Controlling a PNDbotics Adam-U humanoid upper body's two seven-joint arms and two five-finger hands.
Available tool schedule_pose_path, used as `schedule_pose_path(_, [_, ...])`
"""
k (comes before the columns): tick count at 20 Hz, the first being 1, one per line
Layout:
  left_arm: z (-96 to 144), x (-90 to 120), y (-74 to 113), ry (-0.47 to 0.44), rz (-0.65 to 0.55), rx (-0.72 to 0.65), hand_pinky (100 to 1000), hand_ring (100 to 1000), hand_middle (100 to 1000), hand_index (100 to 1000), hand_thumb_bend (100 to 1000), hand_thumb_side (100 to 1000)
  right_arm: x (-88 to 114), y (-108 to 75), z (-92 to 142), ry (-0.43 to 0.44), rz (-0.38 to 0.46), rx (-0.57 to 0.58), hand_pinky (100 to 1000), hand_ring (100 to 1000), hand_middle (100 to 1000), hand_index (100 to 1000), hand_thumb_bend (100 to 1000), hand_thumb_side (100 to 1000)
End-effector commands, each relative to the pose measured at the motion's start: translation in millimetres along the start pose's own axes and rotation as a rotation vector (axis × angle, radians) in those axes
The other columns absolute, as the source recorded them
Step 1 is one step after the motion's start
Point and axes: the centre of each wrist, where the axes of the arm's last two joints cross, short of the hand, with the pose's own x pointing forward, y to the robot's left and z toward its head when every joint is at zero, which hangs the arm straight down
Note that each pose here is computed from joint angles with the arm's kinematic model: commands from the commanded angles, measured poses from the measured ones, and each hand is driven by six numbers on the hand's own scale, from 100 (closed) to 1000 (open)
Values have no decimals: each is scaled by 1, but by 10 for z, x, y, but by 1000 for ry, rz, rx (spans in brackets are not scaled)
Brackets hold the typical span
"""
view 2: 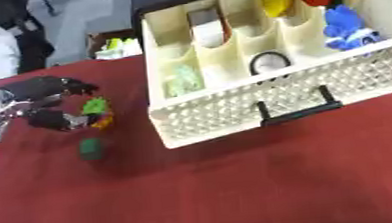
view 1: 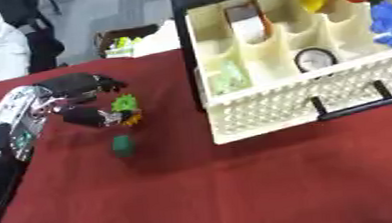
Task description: Pick up objects from table and place into drawer.
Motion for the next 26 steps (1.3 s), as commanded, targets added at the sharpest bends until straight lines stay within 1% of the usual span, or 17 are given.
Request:
schedule_pose_path(1, [67,-88,140,29,-6,25,794,828,817,1000,350,1000,37,-4,-80,-16,14,28,806,746,748,831,100,1000])
schedule_pose_path(7, [74,-117,115,60,0,17,785,823,816,1000,350,1000,28,8,-79,-16,19,31,806,743,743,830,100,1000])
schedule_pose_path(12, [72,-131,83,74,5,12,733,779,784,1000,342,1000,22,18,-70,-14,23,33,805,742,742,828,100,1000])
schedule_pose_path(13, [68,-130,80,72,7,10,715,757,772,1000,337,1000,22,18,-66,-12,25,32,805,742,742,827,100,1000])
schedule_pose_path(16, [57,-121,82,59,12,5,664,654,722,1000,332,1000,21,19,-58,-8,27,26,803,742,741,825,100,1000])
schedule_pose_path(17, [54,-119,80,55,13,1,618,593,681,1000,326,1000,22,19,-58,-7,28,23,802,742,740,824,100,1000])
schedule_pose_path(18, [53,-117,79,51,14,-2,601,578,671,1000,324,1000,22,19,-56,-7,28,21,802,742,740,824,100,1000])
schedule_pose_path(19, [51,-114,79,48,16,-4,555,541,646,1000,313,1000,22,18,-55,-8,29,18,801,742,740,823,100,1000])
schedule_pose_path(20, [48,-110,78,44,19,-3,530,519,622,1000,310,1000,23,17,-54,-8,29,16,801,742,740,823,100,1000])
schedule_pose_path(26, [36,-92,71,40,28,1,475,487,566,1000,272,1000,25,13,-57,-9,33,2,802,742,739,821,100,1000])
